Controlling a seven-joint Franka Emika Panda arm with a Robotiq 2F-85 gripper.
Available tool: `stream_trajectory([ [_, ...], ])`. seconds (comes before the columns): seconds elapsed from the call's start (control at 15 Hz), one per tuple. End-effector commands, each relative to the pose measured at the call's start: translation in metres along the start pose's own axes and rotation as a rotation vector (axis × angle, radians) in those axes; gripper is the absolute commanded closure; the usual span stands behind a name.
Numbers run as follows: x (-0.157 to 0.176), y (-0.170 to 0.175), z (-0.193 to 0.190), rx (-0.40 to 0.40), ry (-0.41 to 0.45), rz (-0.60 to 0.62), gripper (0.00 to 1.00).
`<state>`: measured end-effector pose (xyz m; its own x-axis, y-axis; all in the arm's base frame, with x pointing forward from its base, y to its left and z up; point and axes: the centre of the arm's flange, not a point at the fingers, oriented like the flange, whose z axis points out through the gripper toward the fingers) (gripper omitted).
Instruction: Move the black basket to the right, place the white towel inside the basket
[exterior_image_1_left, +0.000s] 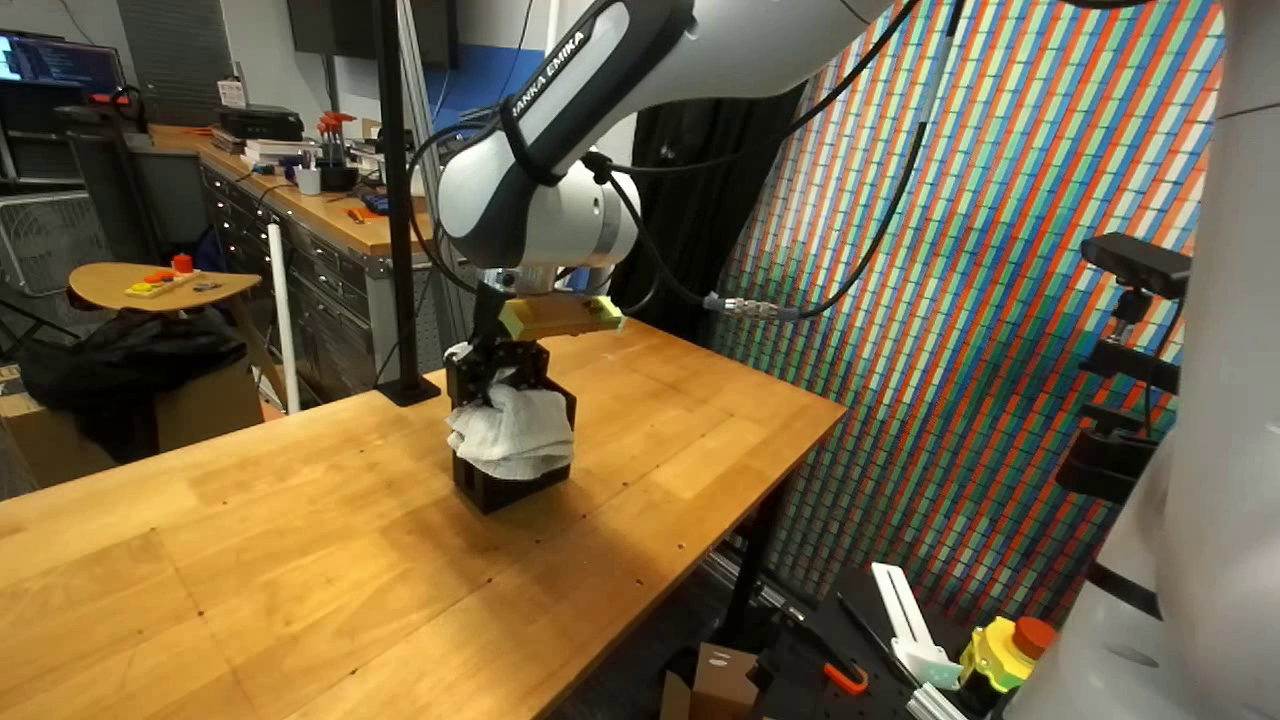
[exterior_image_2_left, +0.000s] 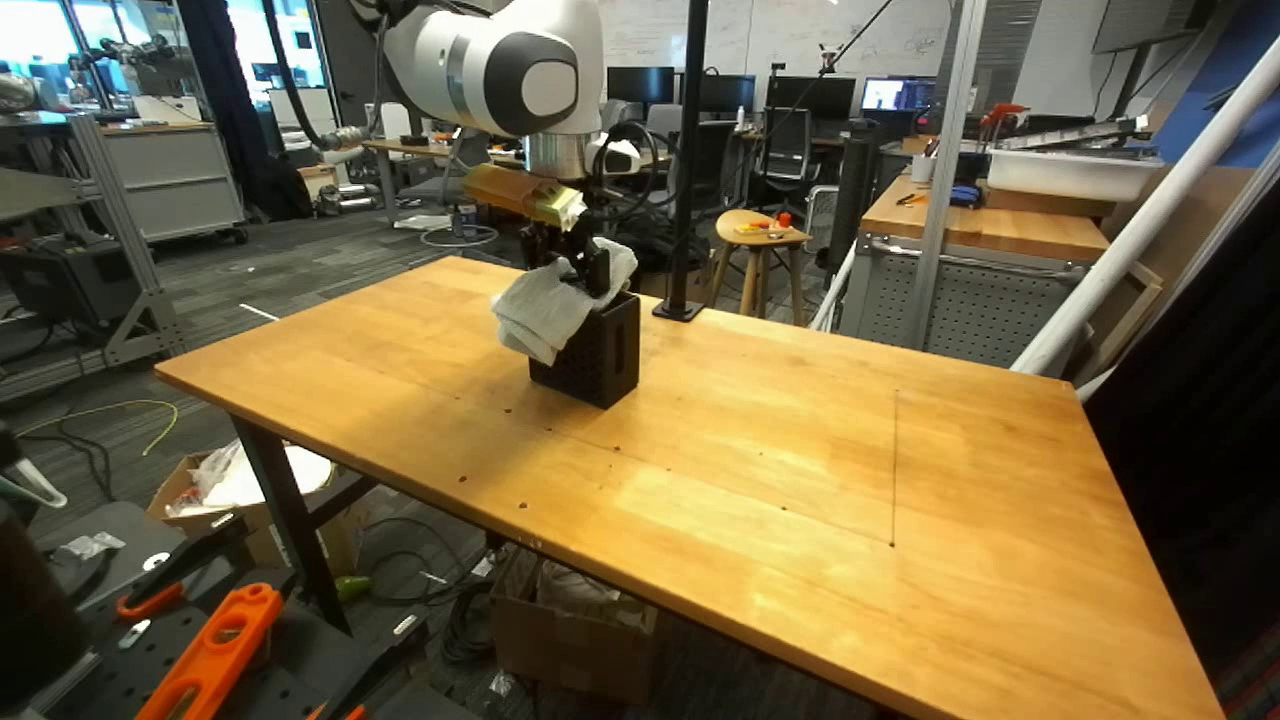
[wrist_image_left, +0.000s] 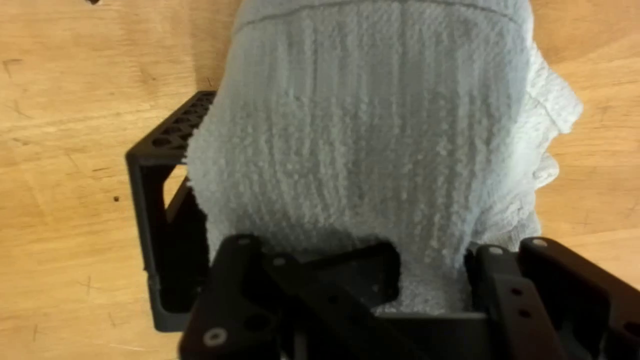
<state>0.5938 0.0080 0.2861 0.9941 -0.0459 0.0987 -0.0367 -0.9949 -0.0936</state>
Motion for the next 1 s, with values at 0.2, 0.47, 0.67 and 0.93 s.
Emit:
stream_trajectory([
  [0.2, 0.021, 0.013, 0.005, 0.070, -0.007, -0.057, 1.00],
  [0.47, 0.016, 0.036, 0.015, 0.123, -0.016, -0.039, 1.00],
  [0.67, 0.012, 0.050, 0.023, 0.153, -0.032, -0.021, 1.00],
  [0.93, 0.008, 0.058, 0.025, 0.167, -0.044, -0.004, 1.00],
])
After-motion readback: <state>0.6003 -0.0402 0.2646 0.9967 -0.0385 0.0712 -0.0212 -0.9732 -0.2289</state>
